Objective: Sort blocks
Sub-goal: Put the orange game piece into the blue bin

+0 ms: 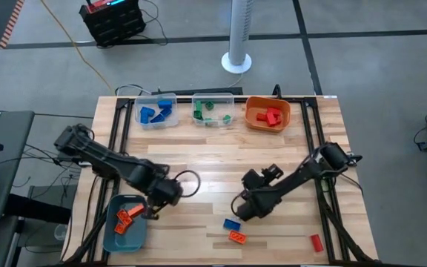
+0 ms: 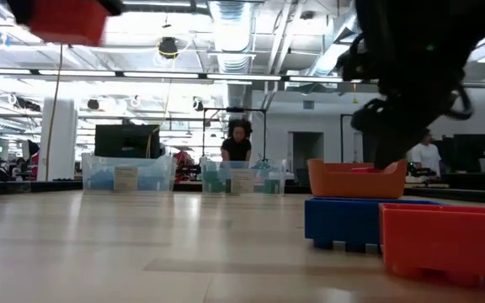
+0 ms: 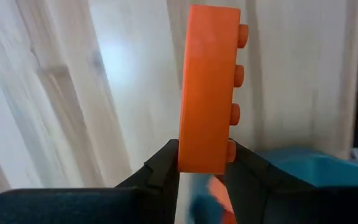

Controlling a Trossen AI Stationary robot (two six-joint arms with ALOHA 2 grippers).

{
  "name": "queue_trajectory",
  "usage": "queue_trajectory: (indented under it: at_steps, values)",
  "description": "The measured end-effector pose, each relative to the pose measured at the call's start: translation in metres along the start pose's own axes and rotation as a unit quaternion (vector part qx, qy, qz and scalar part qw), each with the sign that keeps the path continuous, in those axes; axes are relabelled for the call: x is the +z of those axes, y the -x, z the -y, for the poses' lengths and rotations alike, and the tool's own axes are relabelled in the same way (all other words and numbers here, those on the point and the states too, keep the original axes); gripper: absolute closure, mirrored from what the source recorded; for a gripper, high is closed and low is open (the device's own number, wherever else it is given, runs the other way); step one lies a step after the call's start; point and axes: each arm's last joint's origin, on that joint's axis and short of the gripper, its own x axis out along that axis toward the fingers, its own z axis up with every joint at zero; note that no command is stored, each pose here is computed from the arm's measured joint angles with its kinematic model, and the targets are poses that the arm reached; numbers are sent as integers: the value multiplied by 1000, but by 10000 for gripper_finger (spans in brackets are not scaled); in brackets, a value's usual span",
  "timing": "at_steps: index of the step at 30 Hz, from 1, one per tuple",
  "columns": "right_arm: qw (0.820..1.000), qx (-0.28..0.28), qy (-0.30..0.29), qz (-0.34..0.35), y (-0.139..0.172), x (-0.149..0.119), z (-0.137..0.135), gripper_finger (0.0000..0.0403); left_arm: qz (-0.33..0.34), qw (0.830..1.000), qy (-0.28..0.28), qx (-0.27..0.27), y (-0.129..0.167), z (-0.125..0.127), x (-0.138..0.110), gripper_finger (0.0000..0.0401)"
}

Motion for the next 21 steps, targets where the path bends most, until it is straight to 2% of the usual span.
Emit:
queue_trajectory:
  at_steps: [3,5,9,14,18,21]
  values:
    - [1000,-15,19,-4,-10,7,3,159,-16,999,33,10,7,14,-15,300]
    - [999,-24,29,-3,-16,11,5,159,-28,998,50,40,8,22,-24,300]
    - [998,-39,42,-6,-26,18,10,159,-78,992,72,70,-3,40,-47,300]
    - [998,-42,33,-12,-25,25,26,159,-137,984,109,28,-23,63,-78,300]
    - [1000,-20,7,11,-11,31,43,159,-130,983,129,-25,-34,77,-96,300]
    - [999,8,-16,33,0,35,53,159,-122,981,144,-34,-44,79,-107,300]
